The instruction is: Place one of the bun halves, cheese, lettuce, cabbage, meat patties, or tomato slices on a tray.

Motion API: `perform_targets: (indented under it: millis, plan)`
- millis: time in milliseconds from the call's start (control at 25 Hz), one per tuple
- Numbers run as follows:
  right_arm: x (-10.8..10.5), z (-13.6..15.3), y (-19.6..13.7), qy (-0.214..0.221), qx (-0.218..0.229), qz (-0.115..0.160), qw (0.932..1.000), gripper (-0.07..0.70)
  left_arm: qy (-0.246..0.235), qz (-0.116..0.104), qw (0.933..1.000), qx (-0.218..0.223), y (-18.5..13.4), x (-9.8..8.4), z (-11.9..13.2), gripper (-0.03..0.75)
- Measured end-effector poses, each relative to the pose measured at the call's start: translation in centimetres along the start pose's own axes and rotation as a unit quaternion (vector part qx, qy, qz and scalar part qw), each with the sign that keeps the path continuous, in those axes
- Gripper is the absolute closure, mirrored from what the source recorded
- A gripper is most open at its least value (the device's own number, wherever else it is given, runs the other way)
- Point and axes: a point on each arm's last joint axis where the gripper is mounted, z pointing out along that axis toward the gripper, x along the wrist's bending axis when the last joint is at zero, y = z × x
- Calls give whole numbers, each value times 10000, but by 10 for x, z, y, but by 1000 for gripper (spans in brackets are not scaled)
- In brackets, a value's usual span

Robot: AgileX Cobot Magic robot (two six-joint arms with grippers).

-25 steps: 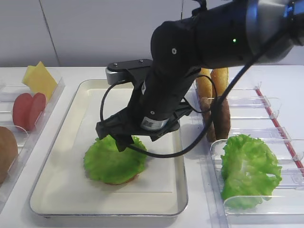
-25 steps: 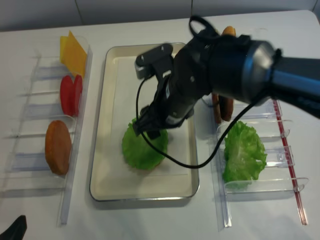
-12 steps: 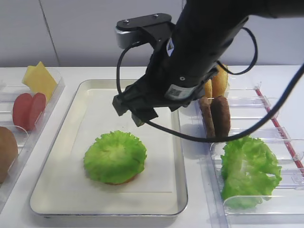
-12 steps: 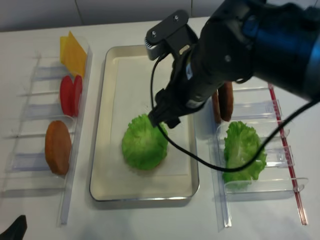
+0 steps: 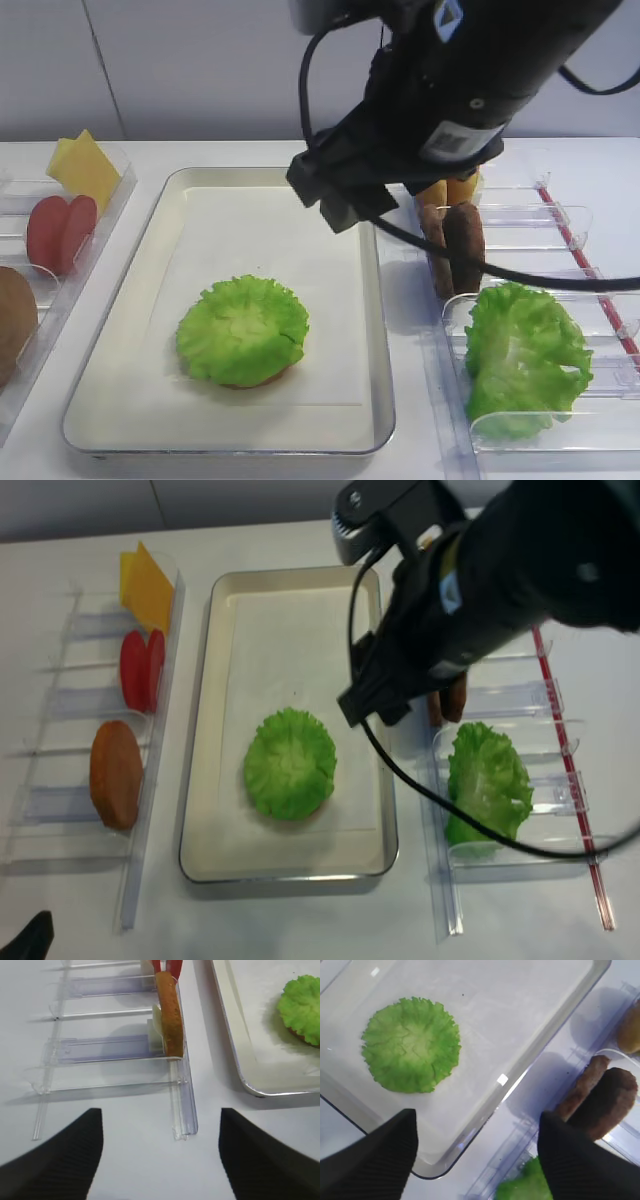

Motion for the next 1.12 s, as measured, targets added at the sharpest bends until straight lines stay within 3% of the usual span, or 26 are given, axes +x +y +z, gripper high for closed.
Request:
perform_targets:
  millis: [240,720,1120]
  plan:
    - [-7,-22,-40,-57,-85,94,9999,90,0,0,10000,0,0,0,0,232]
    - [-30,-80,-145,-478,-815,458,9945,124,0,0,10000,0,0,0,0,232]
    - [-39,-90,-207,-478,-1360,468,9885,124,0,0,10000,0,0,0,0,232]
